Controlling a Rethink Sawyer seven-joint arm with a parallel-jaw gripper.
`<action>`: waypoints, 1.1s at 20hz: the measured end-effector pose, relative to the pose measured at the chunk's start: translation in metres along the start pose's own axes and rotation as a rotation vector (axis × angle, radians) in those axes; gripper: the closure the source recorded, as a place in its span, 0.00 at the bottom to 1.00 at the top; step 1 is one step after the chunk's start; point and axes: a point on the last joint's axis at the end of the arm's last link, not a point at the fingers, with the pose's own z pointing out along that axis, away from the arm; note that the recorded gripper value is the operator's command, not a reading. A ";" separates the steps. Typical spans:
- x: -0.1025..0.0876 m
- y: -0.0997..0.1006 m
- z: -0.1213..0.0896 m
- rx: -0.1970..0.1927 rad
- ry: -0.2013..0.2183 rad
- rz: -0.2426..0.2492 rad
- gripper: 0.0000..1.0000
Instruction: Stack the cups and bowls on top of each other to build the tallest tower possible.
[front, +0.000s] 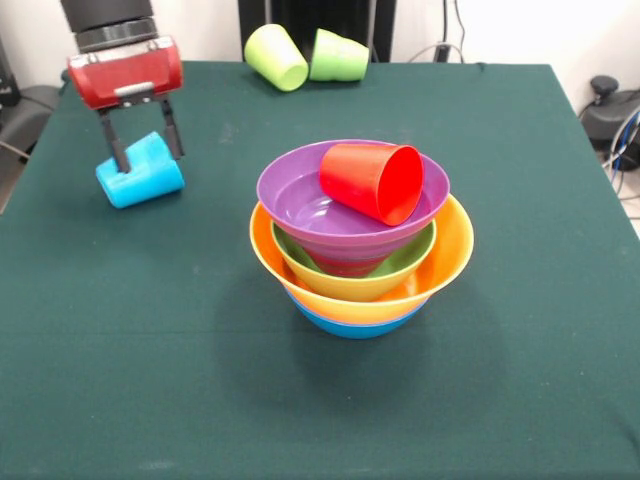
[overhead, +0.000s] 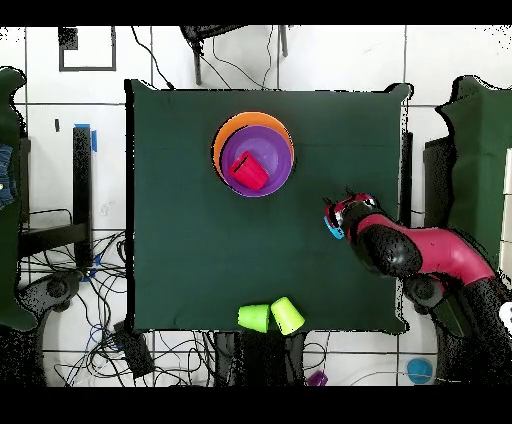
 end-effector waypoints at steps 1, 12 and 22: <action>-0.001 -0.003 -0.001 0.007 -0.001 0.000 0.00; 0.005 -0.031 -0.022 0.087 0.042 0.006 0.00; 0.076 0.002 -0.052 0.211 0.139 0.179 0.00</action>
